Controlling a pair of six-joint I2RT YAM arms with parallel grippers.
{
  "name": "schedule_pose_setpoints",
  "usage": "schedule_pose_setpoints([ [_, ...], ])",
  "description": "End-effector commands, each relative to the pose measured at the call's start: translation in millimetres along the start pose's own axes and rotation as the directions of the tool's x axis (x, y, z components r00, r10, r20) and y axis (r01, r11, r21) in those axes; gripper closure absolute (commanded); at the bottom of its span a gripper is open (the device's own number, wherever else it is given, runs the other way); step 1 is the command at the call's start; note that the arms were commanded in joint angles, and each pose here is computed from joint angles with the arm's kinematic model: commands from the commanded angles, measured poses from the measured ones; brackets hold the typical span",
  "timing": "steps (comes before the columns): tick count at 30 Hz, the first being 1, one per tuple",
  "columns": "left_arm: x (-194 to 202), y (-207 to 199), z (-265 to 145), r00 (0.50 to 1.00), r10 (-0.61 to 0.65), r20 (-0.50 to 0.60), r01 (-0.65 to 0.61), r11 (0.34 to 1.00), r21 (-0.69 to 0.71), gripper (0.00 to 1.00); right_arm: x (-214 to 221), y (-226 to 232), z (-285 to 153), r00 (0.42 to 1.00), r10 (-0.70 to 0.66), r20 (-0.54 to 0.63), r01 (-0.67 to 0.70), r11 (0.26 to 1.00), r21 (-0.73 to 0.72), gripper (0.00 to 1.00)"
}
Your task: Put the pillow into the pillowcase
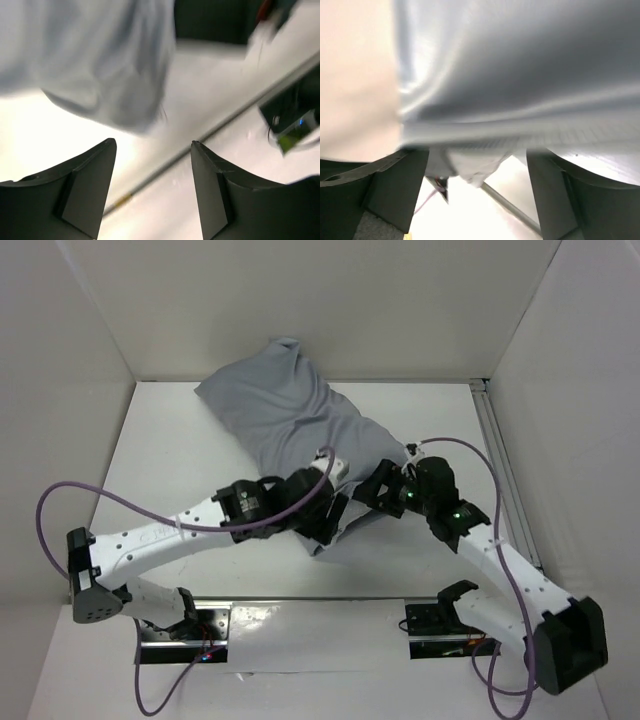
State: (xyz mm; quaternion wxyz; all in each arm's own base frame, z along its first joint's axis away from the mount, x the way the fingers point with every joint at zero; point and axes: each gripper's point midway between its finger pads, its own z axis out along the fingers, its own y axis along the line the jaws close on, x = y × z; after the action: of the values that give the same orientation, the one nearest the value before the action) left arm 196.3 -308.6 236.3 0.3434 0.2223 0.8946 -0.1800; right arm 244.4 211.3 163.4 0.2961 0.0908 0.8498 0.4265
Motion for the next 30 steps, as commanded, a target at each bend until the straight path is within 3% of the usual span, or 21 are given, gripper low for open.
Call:
schedule_pose_setpoints([
  [1, 47, -5, 17, 0.997, -0.068, -0.028, 0.067, 0.996, -0.053, 0.25, -16, 0, -34, 0.992, 0.018, 0.123, -0.026, 0.998, 0.058, 0.14],
  [6, 75, 5, 24, 0.992, -0.127, -0.026, 0.123, 0.986, -0.112, 0.21, -8, 4, -54, 0.986, 0.062, 0.152, -0.068, 0.997, 0.035, 0.14],
  [12, 80, 20, 38, 0.987, -0.16, 0.034, 0.164, 0.964, -0.209, 0.2, -6, -4, -64, 0.983, 0.072, 0.169, -0.086, 0.993, 0.078, 0.15],
  [18, 85, 13, 58, 0.998, -0.069, 0.006, 0.069, 0.977, -0.204, 0.21, -1, -8, -65, 0.983, 0.087, 0.159, -0.102, 0.991, 0.09, 0.15],
  [22, 92, 14, 62, 0.997, -0.073, -0.014, 0.069, 0.976, -0.208, 0.34, 8, -17, -63, 0.983, 0.113, 0.143, -0.128, 0.987, 0.096, 0.17],
  [24, 91, 11, 60, 0.996, -0.086, -0.012, 0.082, 0.977, -0.196, 0.51, 18, -28, -58, 0.982, 0.145, 0.125, -0.159, 0.981, 0.108, 0.25],
  [25, 96, 14, 60, 0.996, -0.09, -0.024, 0.084, 0.975, -0.207, 0.57, 23, -31, -58, 0.982, 0.147, 0.116, -0.159, 0.982, 0.105, 0.35],
  [26, 94, 14, 58, 0.995, -0.094, -0.016, 0.089, 0.976, -0.201, 0.62, 30, -40, -55, 0.98, 0.166, 0.111, -0.178, 0.978, 0.113, 0.52],
  [27, 91, 13, 54, 0.995, -0.098, -0.006, 0.095, 0.977, -0.193, 0.71, 33, -44, -53, 0.98, 0.169, 0.107, -0.181, 0.976, 0.119, 0.59],
  [30, 92, 14, 50, 0.994, -0.107, -0.015, 0.103, 0.977, -0.188, 0.74, 42, -52, -46, 0.978, 0.19, 0.088, -0.199, 0.974, 0.106, 0.72],
])
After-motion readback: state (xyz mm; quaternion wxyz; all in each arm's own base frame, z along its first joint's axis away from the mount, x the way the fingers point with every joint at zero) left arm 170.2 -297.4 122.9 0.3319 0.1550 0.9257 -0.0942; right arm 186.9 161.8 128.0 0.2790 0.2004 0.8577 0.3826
